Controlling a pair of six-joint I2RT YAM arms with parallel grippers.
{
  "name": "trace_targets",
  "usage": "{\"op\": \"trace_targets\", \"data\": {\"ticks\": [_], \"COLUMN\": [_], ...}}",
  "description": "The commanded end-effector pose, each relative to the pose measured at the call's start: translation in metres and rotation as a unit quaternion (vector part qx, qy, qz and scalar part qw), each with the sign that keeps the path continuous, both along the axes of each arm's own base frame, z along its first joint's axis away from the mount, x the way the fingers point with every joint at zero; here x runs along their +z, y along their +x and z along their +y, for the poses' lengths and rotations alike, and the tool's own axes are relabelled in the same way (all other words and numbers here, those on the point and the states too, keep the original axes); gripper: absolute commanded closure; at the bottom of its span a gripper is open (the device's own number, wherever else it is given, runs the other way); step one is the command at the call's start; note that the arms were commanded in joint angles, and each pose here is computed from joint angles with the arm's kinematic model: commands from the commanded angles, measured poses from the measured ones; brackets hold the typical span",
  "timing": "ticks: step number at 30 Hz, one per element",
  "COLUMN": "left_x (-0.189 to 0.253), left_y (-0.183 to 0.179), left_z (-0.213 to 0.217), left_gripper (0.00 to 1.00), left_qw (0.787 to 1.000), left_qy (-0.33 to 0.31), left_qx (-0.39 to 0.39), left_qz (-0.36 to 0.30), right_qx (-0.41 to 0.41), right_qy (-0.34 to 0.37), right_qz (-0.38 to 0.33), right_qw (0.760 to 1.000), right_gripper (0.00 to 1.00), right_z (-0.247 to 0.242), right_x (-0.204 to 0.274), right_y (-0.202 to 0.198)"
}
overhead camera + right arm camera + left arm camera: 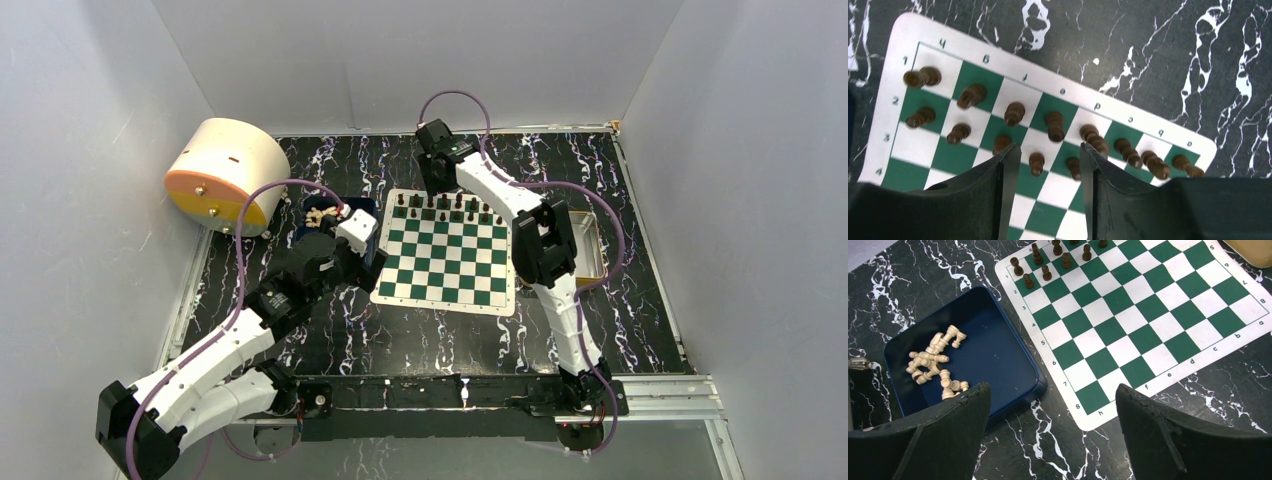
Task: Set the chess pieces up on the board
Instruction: Place the chess piece on the chessboard, then reset both arms
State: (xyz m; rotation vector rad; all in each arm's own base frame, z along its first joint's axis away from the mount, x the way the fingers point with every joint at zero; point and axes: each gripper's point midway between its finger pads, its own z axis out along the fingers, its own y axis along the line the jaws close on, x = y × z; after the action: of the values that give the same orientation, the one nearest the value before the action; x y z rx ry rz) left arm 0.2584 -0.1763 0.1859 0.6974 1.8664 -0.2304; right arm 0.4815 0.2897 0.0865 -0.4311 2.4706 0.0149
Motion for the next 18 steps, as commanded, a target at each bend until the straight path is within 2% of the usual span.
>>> {"op": "trace_targets", "data": {"ticks": [1, 7, 9, 10, 11, 18], "left_x": [0.010, 0.021, 0.029, 0.034, 0.040, 0.083], "left_y": [0.007, 0.010, 0.010, 0.010, 0.007, 0.012], "left_z": [-0.002, -0.016, -0.021, -0.024, -0.029, -0.042], "left_gripper": [0.08, 0.07, 0.07, 0.07, 0.07, 0.07], "left_qw": [0.999, 0.994, 0.991, 0.990, 0.989, 0.978], "left_qy": [-0.037, -0.070, -0.084, -0.091, -0.101, -0.175], "left_qx": [0.030, 0.055, 0.060, 0.058, 0.046, 0.057], "left_qz": [0.005, 0.066, 0.083, 0.089, 0.095, 0.093], "right_qx": [-0.002, 0.003, 0.006, 0.009, 0.012, 0.008], "right_qy": [0.057, 0.097, 0.114, 0.122, 0.133, 0.210], "right_qz": [-0.033, -0.026, -0.021, -0.018, -0.019, -0.034], "right_qw": [0.998, 0.995, 0.993, 0.992, 0.991, 0.977], "right_gripper": [0.42, 0.24, 0.15, 0.05, 0.02, 0.01], "right_z": [-0.003, -0.018, -0.024, -0.026, -0.028, -0.051], "right_x": [0.078, 0.110, 0.117, 0.120, 0.127, 0.160], "right_y": [-0.018, -0.062, -0.081, -0.090, -0.098, -0.159]}}
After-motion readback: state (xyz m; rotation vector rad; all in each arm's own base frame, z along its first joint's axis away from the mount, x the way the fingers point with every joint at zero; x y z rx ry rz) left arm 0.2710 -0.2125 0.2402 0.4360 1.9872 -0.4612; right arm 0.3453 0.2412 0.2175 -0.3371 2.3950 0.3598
